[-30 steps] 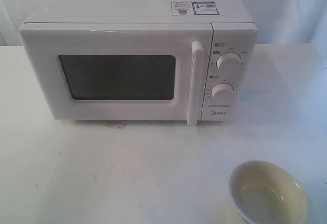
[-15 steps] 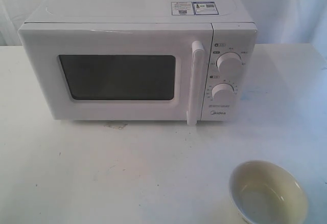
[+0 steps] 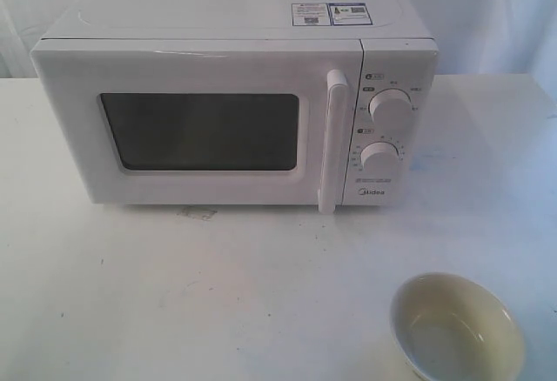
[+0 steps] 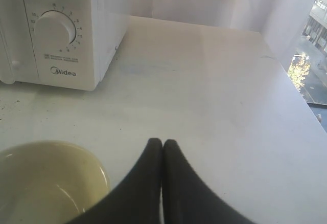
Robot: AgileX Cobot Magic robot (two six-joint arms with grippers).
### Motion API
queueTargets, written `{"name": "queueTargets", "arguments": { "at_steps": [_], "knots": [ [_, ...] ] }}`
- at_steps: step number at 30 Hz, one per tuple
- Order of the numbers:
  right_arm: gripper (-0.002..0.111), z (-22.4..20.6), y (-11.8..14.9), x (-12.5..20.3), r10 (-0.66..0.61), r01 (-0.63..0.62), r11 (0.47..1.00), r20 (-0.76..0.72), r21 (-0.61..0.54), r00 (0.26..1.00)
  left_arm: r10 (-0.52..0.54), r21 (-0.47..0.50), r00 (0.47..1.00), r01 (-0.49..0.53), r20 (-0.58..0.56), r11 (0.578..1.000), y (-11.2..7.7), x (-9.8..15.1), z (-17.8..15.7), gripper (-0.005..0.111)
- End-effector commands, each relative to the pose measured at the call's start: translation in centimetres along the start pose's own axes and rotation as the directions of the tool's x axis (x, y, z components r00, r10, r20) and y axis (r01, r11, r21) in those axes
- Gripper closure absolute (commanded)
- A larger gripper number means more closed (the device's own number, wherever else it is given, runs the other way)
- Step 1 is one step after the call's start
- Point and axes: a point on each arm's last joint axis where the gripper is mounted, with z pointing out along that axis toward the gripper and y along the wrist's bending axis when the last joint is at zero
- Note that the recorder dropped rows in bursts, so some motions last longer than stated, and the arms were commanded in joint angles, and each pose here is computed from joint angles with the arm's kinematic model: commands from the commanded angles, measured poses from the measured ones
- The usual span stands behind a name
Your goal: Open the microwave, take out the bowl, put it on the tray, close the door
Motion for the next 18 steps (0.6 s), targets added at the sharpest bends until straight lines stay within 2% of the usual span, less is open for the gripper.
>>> {"name": "queueTargets", "arguments": {
  "at_steps": [1,6,18],
  "knots": [
    [0.108,0.03,-0.03,0.19,0.000,0.000,1.000,0.000,0.008,1.000,-0.052,0.005,0.999,0.052,-0.013,0.999,-0.05,0.26,-0.02,0.107],
    [0.108,0.03,-0.03,0.19,0.000,0.000,1.000,0.000,0.008,1.000,0.024,0.006,1.000,-0.024,-0.013,1.000,-0.05,0.26,-0.02,0.107],
    [0.108,0.03,-0.03,0.19,0.000,0.000,1.000,0.000,0.008,1.000,0.000,0.006,1.000,0.000,-0.013,1.000,-0.05,0.26,-0.02,0.107]
  ]
}}
